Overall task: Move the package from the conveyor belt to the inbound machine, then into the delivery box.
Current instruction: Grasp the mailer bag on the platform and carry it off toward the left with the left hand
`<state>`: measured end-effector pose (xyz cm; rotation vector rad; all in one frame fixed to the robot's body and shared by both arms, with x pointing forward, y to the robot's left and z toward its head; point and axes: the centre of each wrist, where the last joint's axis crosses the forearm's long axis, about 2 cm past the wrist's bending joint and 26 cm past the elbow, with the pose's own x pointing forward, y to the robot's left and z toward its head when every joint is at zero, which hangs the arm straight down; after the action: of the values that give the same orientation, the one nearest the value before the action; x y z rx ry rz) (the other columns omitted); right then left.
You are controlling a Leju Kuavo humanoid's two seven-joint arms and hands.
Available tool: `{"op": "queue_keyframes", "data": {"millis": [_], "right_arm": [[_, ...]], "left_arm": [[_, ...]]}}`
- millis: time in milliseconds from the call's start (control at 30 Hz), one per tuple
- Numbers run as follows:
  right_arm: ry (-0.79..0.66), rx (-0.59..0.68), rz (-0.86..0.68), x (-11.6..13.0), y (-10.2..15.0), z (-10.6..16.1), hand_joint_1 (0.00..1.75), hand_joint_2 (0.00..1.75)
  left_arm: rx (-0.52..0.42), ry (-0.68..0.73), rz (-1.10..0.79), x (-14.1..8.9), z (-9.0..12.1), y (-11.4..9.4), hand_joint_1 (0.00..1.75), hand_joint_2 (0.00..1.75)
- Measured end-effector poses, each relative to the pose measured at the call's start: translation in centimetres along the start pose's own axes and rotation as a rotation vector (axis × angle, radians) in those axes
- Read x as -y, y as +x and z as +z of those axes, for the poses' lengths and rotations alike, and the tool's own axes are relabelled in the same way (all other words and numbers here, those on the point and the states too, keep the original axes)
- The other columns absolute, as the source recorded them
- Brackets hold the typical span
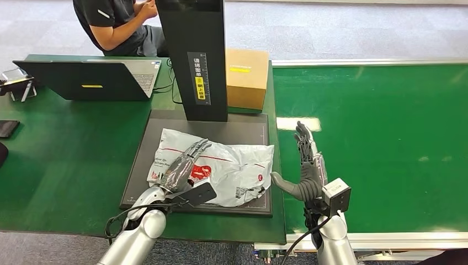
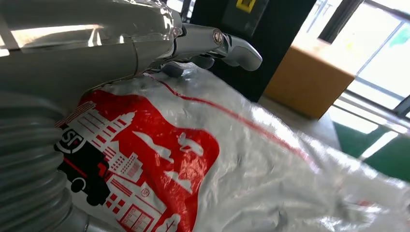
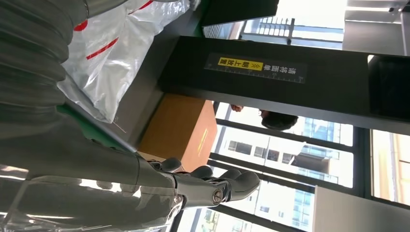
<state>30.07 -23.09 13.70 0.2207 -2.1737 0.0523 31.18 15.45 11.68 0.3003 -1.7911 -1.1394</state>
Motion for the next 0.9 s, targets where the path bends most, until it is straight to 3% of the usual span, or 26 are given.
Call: {"op": "queue_keyframes", "data": {"millis": [67,133,433,900], "right_arm": [[-0.002,-0.002,-0.001,0.0,-0.1,0.0,0.00,1.75],[-0.002,-0.001,-0.005,0.0,-0.1,0.0,0.00,1.75],[-0.011,-0.001,-0.018,0.0,-0.3,0.0,0.00,1.75],[-0.017,0.009,-0.031,0.0,-0.3,-0.3,0.00,1.75]], "left_arm": [[-0.020,-0.046,0.012,0.4,-0.1,-0.4,1.35,1.75],[-0.026,-0.087,0.044,0.7,-0.3,-0.8,1.75,1.75],[-0.048,-0.167,0.134,0.7,-1.2,-2.0,1.75,1.75],[-0.087,-0.099,0.127,0.5,-1.1,-2.5,1.75,1.75]]}}
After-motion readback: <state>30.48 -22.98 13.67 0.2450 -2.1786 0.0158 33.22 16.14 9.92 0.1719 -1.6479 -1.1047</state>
